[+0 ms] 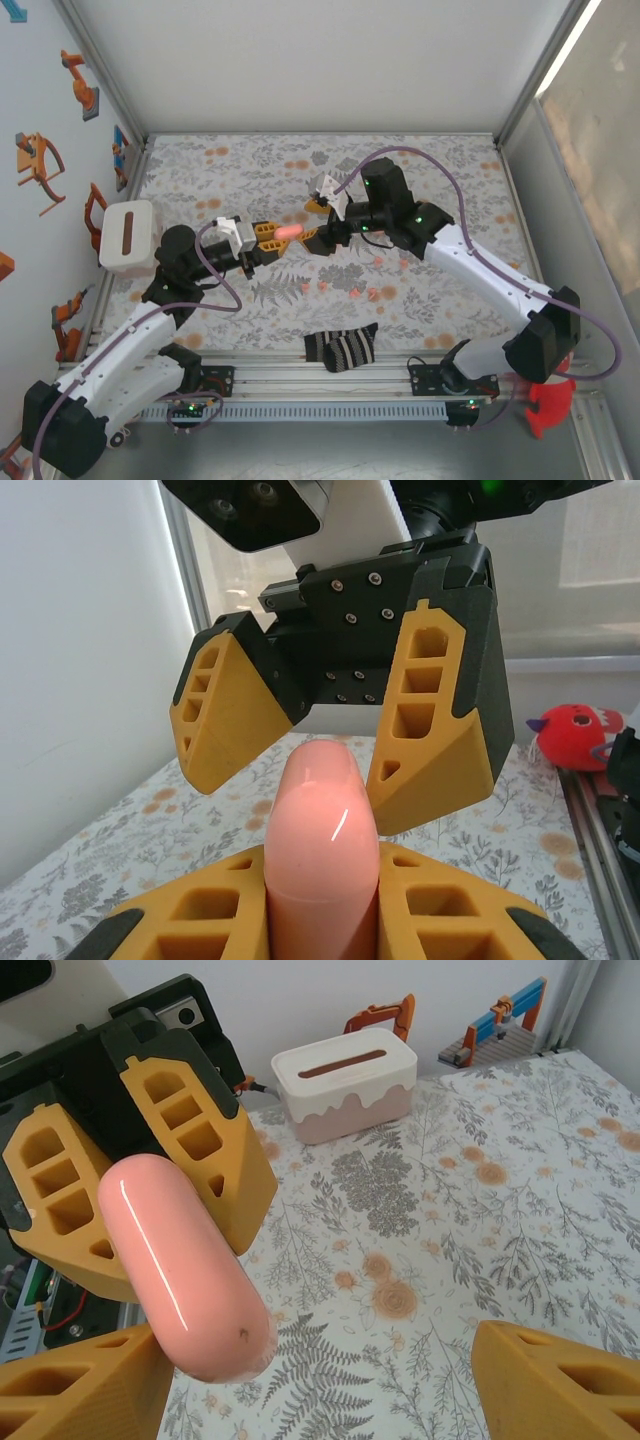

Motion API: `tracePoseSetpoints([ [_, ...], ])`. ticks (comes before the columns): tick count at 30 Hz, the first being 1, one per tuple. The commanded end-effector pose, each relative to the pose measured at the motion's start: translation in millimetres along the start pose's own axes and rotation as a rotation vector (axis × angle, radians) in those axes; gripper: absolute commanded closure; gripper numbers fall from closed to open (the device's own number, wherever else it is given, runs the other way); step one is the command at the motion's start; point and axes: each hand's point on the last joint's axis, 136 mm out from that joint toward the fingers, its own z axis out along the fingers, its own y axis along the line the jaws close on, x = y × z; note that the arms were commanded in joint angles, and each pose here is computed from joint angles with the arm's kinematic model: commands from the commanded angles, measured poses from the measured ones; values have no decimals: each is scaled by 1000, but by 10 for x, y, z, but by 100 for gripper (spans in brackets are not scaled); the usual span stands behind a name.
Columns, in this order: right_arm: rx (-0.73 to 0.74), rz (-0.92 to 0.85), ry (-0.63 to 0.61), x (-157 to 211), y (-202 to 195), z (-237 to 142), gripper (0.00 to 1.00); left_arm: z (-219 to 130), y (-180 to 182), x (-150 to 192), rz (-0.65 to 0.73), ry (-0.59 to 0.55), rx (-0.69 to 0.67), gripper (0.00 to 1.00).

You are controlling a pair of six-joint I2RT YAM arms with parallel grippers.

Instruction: Insert wireless bluetooth earbuds into charging case

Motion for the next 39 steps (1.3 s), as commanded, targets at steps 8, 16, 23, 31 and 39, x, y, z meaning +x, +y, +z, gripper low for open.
tracePoseSetpoints([
  [8, 84, -97, -88, -415, -69, -186, 23, -4, -129, 8, 21, 17, 68, 100],
  [16, 95, -97, -85, -410, -93, -183, 23, 1, -136, 32, 17, 24, 72, 100],
  [23, 86, -103, -94, -439, -62, -205, 23, -5, -133, 28, 21, 20, 63, 100],
  [31, 192, -49, -106, -457, -106, -412, 23, -83, 25, 173, 2, 26, -85, 100],
  [39, 417, 246, 43, 25, -457, -488, 30, -328, 0, 283, -40, 12, -206, 100],
])
